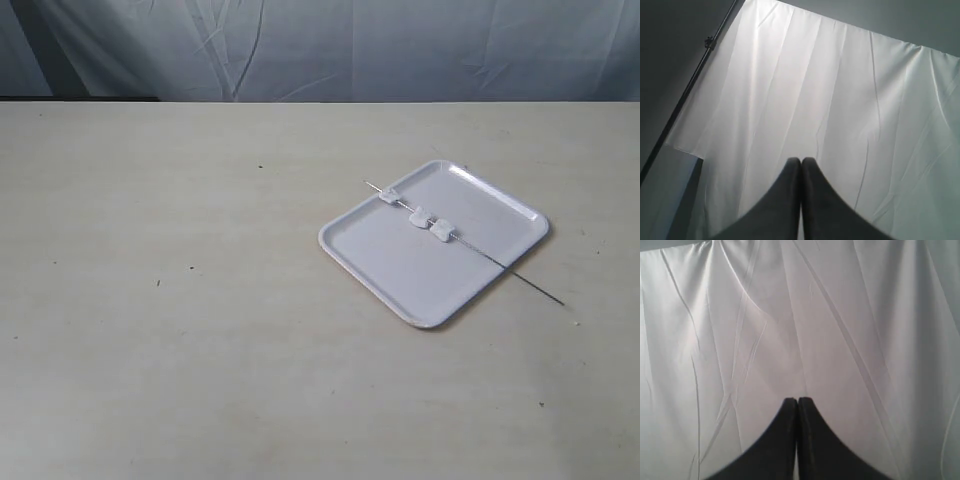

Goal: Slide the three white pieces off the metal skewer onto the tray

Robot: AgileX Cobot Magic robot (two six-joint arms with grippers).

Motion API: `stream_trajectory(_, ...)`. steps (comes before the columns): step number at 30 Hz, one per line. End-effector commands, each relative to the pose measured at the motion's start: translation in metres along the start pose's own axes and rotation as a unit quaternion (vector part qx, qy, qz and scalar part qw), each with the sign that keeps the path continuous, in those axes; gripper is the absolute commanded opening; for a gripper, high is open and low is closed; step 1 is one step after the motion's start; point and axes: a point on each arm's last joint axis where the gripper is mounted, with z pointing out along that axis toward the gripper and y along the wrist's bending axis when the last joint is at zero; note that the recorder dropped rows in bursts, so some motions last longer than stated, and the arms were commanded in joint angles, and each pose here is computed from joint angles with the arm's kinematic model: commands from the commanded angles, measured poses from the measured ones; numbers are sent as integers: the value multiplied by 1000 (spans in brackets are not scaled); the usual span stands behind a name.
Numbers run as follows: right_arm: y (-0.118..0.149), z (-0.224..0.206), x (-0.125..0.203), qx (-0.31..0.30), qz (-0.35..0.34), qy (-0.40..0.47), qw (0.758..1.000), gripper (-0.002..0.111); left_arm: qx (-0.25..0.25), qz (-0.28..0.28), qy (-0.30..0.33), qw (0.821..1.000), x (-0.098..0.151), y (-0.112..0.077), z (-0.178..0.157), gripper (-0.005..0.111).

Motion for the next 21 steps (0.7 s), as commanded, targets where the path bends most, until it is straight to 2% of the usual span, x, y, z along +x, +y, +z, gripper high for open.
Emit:
stream_trajectory(1, -1, -1, -3, 3, 24, -19, 1000, 0, 45, 40, -11, 998, -1, -8, -1, 0)
stream_trajectory(3, -1, -1, -4, 2, 77, -23, 997, 0, 65, 2, -6, 998, -1, -12, -1, 0)
stream_trajectory(5, 0, 0, -4, 4, 106, -13, 994, 0, 80, 5, 17, 997, -5, -18, 8, 0)
stream_trajectory(9, 5, 9, -19, 7, 85, 46, 995, 0, 136, 46, 67, 987, -12, -35, 37, 0)
stream_trajectory(11, 8, 17, -27, 13, 63, 92, 994, 0, 177, 64, 103, 977, -17, -47, 61, 0)
stream_trajectory(14, 11, 35, -37, 28, 35, 168, 985, 7, 209, 71, 156, 963, -20, -59, 103, 0)
stream_trajectory(17, 12, 60, -44, 42, 14, 225, 973, 23, 235, 47, 235, 942, -4, -65, 144, 0)
stream_trajectory(19, 13, 80, -48, 48, -6, 267, 962, 36, 268, 35, 292, 917, 9, -70, 165, 0)
stream_trajectory(21, 13, 100, -47, 50, -48, 328, 942, 43, 300, 55, 363, 880, 27, -72, 182, 1)
